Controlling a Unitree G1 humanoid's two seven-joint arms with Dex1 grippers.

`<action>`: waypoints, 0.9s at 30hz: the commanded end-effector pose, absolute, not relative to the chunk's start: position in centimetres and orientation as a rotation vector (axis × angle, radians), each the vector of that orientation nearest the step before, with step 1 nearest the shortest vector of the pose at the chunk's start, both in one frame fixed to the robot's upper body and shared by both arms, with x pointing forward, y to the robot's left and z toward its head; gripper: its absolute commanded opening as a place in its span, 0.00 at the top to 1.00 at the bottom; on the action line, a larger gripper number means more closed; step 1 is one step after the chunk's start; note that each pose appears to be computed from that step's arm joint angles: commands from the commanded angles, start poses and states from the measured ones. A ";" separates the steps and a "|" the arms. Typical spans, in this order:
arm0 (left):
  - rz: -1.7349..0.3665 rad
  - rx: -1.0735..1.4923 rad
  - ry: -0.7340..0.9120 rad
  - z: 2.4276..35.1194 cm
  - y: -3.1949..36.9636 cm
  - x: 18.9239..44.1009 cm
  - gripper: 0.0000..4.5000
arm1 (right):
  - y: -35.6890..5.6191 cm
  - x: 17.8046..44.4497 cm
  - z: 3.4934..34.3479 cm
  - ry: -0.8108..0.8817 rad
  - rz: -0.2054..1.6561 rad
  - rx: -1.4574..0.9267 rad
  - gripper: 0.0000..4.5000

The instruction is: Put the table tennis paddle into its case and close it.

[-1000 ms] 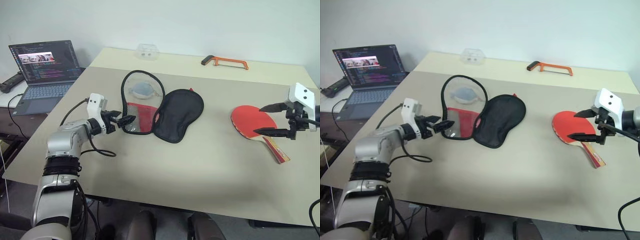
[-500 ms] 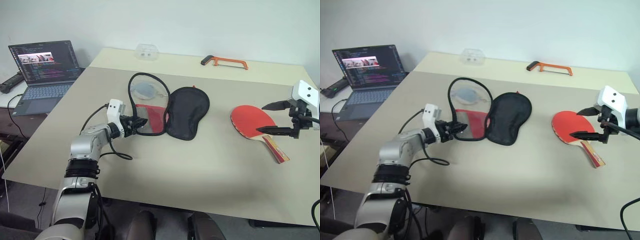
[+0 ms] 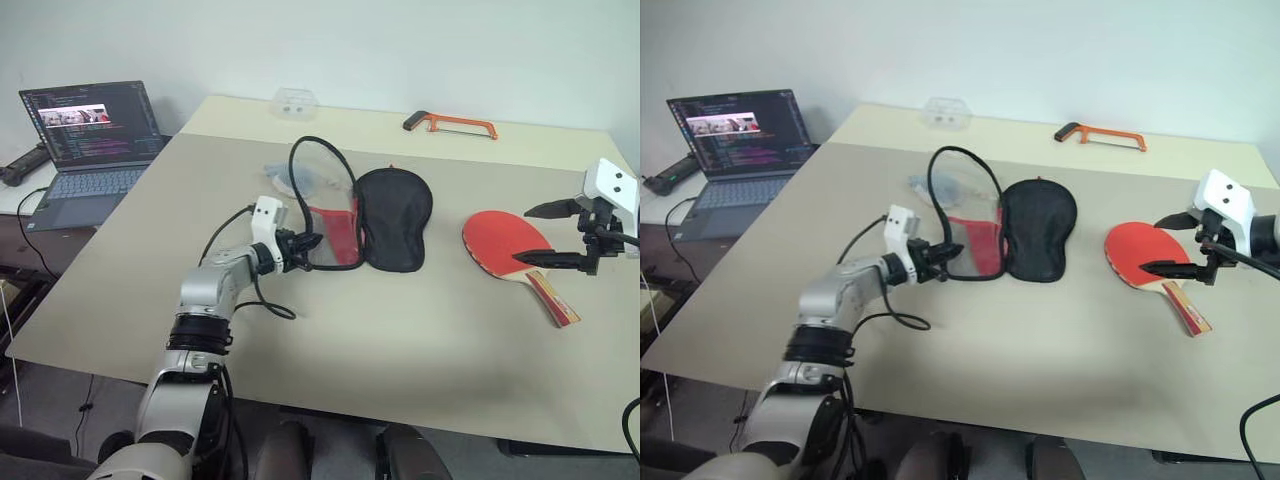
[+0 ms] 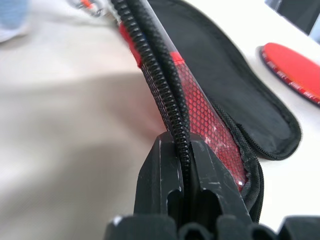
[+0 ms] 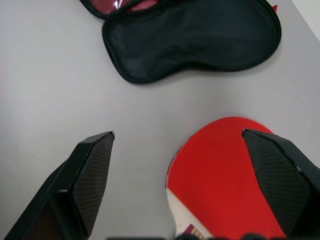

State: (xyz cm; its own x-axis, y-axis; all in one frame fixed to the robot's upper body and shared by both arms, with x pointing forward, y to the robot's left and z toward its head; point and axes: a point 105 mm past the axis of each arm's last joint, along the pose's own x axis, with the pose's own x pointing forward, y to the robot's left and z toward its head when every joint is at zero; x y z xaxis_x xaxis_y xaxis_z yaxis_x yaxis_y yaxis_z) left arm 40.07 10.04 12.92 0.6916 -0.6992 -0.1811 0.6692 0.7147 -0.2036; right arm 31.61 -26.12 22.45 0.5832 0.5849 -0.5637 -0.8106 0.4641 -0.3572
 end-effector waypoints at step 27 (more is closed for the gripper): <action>-0.839 0.049 0.214 13.9 6.2 41.2 0.99 | -25.8 31.9 23.2 0.352 0.888 -0.678 0.00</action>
State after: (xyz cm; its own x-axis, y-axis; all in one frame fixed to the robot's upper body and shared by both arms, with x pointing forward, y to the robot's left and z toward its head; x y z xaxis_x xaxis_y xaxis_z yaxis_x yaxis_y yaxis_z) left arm 41.12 6.23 12.57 0.6338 -0.7382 -0.2309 0.7418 0.6647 -0.0890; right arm 32.00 -25.79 21.96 0.5704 0.5918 -0.5696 -0.8197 0.4549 -0.3482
